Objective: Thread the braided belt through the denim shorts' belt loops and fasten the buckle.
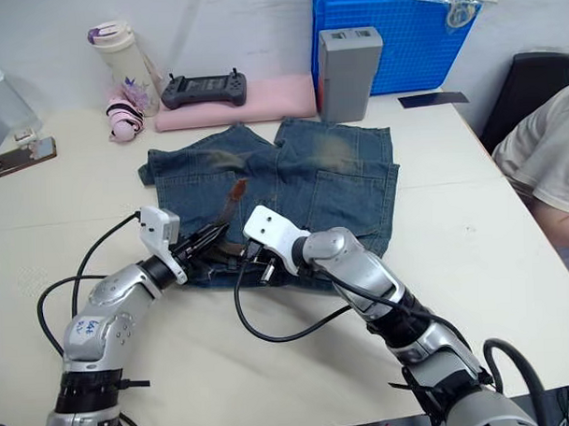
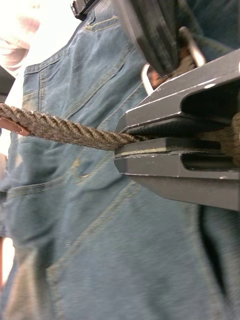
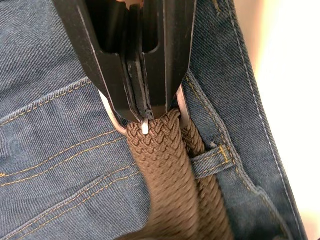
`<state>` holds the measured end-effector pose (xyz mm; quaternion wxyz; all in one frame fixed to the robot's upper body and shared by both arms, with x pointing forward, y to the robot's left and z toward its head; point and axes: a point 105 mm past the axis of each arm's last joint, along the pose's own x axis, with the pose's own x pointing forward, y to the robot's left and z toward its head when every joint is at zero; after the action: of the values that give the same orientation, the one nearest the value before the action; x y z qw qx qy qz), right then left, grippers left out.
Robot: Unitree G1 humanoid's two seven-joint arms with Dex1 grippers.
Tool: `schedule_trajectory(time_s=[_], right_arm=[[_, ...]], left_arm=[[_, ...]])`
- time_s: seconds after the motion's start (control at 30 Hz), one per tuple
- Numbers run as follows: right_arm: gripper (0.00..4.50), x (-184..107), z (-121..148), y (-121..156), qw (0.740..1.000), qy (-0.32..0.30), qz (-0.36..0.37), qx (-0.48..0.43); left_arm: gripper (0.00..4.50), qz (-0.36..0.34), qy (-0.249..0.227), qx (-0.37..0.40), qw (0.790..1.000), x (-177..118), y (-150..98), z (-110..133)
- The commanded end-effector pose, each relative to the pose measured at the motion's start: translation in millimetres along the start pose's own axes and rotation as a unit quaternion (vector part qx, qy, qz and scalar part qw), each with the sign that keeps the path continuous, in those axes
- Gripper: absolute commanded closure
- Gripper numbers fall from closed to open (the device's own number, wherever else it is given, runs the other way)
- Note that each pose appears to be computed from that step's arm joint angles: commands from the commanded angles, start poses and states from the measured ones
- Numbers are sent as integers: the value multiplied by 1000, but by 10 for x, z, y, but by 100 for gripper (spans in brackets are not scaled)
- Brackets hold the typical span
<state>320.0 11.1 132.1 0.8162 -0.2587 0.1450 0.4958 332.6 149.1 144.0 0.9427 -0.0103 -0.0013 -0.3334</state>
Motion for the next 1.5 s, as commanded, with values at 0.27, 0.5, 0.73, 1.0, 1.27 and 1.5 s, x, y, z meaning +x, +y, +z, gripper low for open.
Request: schedule_trajectory(time_s=[0.27, 0.5, 0.73, 1.0, 1.27, 1.5], right_arm=[[447, -196, 287, -120, 999, -44, 12, -3], [447, -229, 380, -225, 998, -61, -7, -14], [447, -74, 174, -163, 999, -36, -5, -23], [447, 30, 48, -85, 999, -25, 4, -24], [447, -27, 111, -2, 999, -31, 23, -38], [447, -54, 100, 47, 998, -28, 34, -41]], left_arm=[[408, -18, -1, 25, 1000, 6, 55, 31], [408, -20, 0, 27, 999, 0, 49, 25], [408, -18, -2, 27, 999, -4, 49, 37], [408, -16, -4, 27, 999, -11, 44, 39], [408, -16, -4, 27, 1000, 8, 48, 39], [408, -17, -4, 28, 999, 21, 52, 43]])
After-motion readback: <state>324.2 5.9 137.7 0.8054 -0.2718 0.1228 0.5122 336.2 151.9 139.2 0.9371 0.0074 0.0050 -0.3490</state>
